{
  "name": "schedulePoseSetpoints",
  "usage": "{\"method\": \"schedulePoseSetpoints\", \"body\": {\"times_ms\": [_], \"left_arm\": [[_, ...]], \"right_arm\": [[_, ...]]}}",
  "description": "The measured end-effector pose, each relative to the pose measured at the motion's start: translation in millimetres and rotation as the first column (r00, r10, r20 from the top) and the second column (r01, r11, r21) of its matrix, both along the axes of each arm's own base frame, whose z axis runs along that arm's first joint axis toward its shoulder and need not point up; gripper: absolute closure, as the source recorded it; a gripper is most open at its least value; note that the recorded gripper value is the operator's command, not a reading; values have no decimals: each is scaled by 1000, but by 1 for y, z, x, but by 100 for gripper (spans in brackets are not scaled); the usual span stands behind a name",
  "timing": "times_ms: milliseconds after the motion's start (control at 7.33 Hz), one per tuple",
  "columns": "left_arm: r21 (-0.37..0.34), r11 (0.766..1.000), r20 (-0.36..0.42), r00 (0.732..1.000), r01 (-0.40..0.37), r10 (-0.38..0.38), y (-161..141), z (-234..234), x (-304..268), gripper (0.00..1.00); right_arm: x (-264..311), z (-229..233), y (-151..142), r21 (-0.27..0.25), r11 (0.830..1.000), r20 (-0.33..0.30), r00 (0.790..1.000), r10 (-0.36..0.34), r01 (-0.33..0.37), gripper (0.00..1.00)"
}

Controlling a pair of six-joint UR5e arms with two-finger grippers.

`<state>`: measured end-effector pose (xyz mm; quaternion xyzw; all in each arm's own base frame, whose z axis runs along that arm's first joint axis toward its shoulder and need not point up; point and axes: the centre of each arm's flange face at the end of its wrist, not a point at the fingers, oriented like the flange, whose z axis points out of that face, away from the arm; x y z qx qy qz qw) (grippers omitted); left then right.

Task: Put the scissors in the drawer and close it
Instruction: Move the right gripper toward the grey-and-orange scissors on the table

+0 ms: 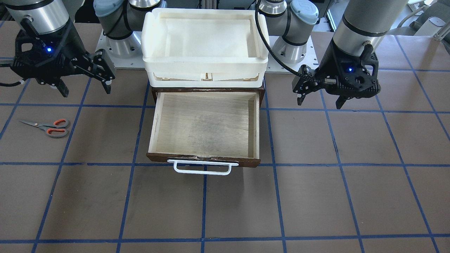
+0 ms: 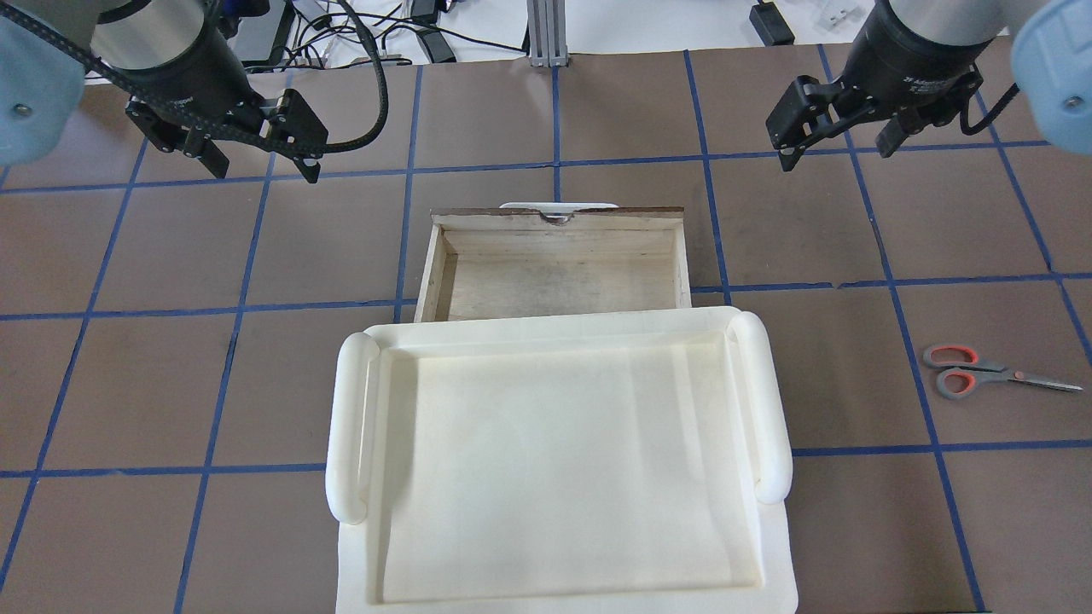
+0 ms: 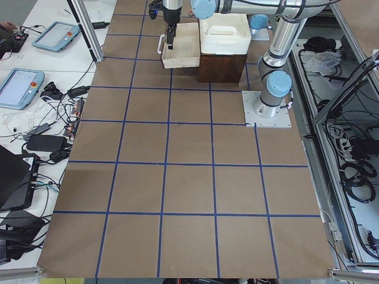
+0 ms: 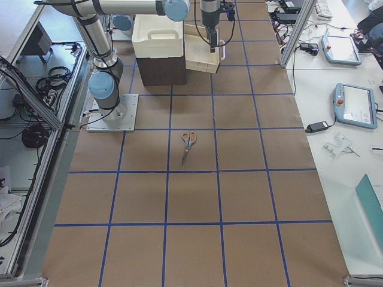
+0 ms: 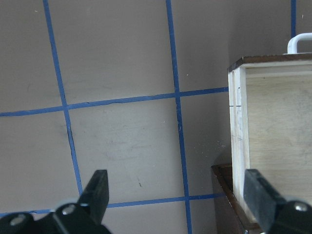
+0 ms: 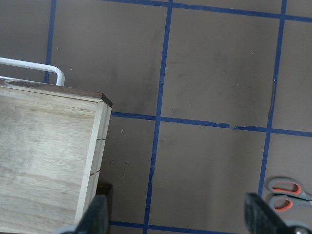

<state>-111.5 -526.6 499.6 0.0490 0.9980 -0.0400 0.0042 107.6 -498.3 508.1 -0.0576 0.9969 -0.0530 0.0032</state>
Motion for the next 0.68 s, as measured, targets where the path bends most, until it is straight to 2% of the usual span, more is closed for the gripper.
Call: {"method": "schedulePoseSetpoints", "body": {"times_ms": [409, 545, 682], "left_arm": [[-47, 998, -56, 998, 31, -33, -41, -22, -13, 0], [-38, 998, -76, 996, 50, -53, -56, -37, -23, 0], [-25, 998, -86, 994, 61, -63, -71, -54, -31, 0]], "right_arm": [[-2, -7, -4, 16, 1000, -1, 1000, -6, 6, 0], [-3, -13, -6, 41, 999, -2, 1000, -6, 6, 0], [-4, -22, -3, 96, 995, 0, 1000, -7, 7, 0]]}}
